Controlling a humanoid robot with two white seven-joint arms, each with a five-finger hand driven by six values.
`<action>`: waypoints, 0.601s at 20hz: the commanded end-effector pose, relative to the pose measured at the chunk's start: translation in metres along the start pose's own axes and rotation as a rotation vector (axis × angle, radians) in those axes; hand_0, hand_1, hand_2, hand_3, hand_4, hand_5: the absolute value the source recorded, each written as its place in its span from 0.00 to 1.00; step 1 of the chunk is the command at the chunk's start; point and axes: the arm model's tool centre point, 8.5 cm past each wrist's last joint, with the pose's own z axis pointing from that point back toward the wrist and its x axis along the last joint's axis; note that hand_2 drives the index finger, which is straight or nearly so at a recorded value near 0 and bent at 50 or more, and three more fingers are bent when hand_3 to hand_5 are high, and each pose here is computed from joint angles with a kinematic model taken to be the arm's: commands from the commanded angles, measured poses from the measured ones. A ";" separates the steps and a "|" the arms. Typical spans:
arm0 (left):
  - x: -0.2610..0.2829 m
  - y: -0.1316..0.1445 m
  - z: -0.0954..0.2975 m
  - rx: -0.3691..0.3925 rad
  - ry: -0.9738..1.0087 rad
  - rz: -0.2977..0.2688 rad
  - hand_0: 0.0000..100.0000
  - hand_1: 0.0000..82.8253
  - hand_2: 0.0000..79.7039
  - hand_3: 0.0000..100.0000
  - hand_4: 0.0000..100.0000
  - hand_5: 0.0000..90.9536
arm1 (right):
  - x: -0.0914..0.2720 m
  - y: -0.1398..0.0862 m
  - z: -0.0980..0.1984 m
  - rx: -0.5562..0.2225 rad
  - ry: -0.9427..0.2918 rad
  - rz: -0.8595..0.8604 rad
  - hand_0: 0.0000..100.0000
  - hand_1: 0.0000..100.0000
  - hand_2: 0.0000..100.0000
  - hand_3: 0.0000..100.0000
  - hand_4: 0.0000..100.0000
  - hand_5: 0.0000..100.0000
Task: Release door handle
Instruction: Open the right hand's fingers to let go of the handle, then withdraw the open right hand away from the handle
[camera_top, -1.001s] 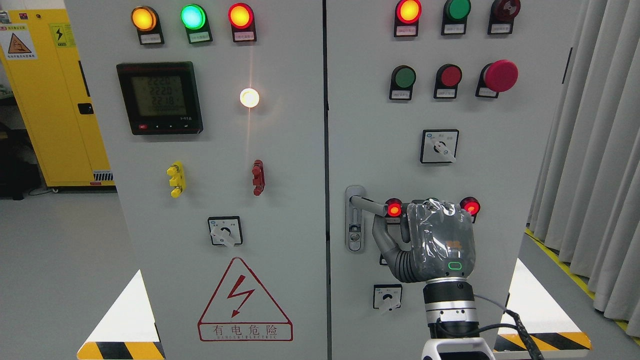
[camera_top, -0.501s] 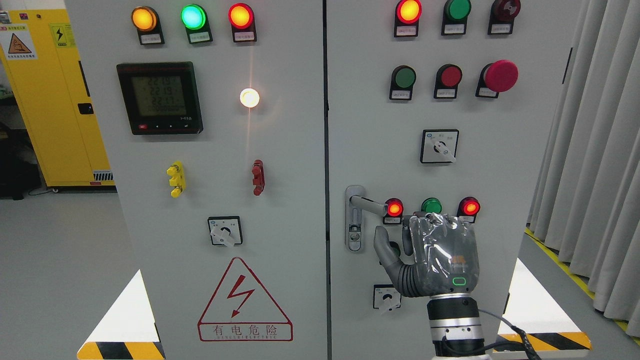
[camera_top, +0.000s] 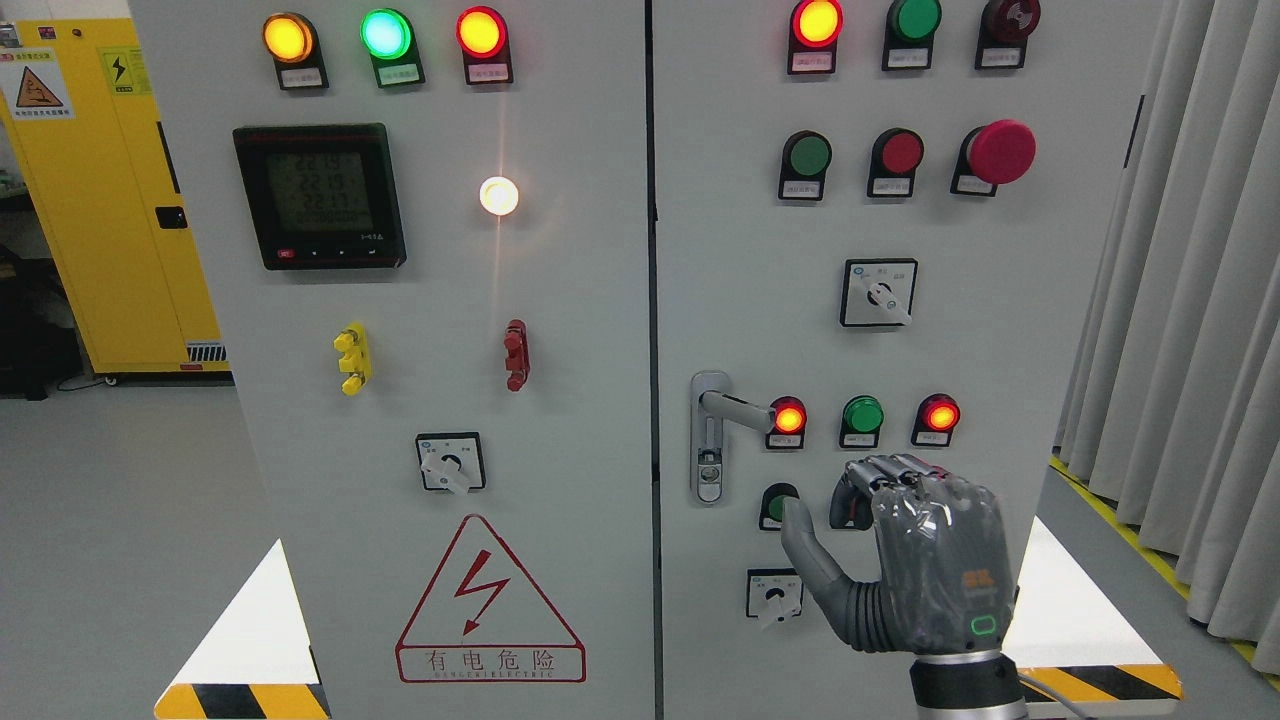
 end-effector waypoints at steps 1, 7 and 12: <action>0.005 -0.001 0.000 -0.003 -0.015 0.002 0.12 0.67 0.00 0.00 0.00 0.00 | -0.029 -0.026 0.009 -0.080 0.055 -0.115 0.52 0.27 0.08 0.13 0.17 0.11; 0.005 -0.001 0.000 -0.003 -0.015 0.002 0.12 0.67 0.00 0.00 0.00 0.00 | -0.029 -0.020 0.009 -0.076 0.022 -0.185 0.52 0.18 0.00 0.00 0.00 0.00; 0.005 -0.001 0.000 -0.003 -0.015 0.002 0.12 0.67 0.00 0.00 0.00 0.00 | -0.026 -0.013 0.011 -0.074 0.015 -0.215 0.52 0.13 0.00 0.00 0.00 0.00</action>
